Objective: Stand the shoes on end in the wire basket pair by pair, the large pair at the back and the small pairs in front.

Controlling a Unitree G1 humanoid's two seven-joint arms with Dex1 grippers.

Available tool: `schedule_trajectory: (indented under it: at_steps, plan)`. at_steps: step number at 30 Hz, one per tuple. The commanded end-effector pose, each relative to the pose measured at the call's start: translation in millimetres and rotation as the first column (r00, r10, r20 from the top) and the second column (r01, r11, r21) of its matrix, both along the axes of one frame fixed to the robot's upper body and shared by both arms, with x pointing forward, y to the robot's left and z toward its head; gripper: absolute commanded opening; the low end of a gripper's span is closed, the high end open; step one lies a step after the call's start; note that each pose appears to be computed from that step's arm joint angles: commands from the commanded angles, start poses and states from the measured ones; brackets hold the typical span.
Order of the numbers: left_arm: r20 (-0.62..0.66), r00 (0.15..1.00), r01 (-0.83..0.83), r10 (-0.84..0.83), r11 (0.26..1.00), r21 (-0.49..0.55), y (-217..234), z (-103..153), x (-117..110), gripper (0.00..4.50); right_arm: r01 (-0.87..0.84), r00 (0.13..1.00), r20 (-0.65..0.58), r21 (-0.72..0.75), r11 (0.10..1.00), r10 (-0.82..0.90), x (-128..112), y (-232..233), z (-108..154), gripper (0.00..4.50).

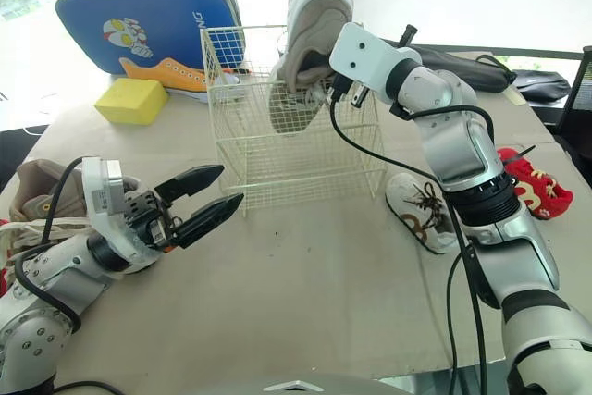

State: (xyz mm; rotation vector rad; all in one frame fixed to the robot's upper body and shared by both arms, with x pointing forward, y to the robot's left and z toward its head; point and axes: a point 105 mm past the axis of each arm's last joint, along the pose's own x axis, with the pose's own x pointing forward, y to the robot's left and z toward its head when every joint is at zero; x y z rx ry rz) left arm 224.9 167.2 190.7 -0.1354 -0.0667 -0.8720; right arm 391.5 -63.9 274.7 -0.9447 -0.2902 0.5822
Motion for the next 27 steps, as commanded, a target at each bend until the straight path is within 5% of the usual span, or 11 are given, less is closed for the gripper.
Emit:
schedule_trajectory:
  at_steps: [1, 4, 10, 18, 21, 26, 27]
  plan:
    - [0.05, 0.999, 0.004, -0.005, 1.0, 0.005, -1.5, 8.7, -3.2, 4.5, -0.013, 0.998, -0.058, 0.151, 0.988, 0.022, -0.4, -4.2, 8.8, 2.01]
    - [0.051, 0.999, 0.007, -0.007, 1.0, 0.007, -1.5, 8.8, -2.9, 4.5, -0.001, 0.978, -0.194, 0.345, 0.939, 0.072, -5.4, -16.8, 16.5, 3.31]
    - [0.047, 0.999, 0.014, -0.014, 1.0, 0.008, -1.0, 8.8, -1.9, 4.5, 0.098, 0.927, -0.359, 0.506, 0.857, 0.106, -17.6, -52.0, 16.1, 3.31]
    - [0.04, 0.999, 0.035, -0.035, 0.999, 0.007, -3.9, 10.2, 1.5, 4.5, 0.262, 0.843, -0.535, 0.497, 0.827, 0.054, -17.1, -66.8, -30.4, 3.31]
    - [0.038, 0.998, 0.042, -0.042, 0.999, 0.009, -5.1, 10.6, 2.6, 4.5, 0.287, 0.805, -0.586, 0.518, 0.806, 0.089, -11.8, -57.9, -47.3, 2.51]
    - [0.039, 0.998, 0.042, -0.043, 0.999, 0.012, -5.0, 12.1, 3.3, 4.5, 0.282, 0.744, -0.64, 0.563, 0.777, 0.193, -19.2, -43.4, -56.2, 0.05]
    - [0.039, 0.998, 0.041, -0.041, 0.999, 0.013, -4.7, 12.2, 3.1, 4.5, 0.286, 0.732, -0.648, 0.572, 0.769, 0.21, -22.8, -42.4, -56.3, 0.05]
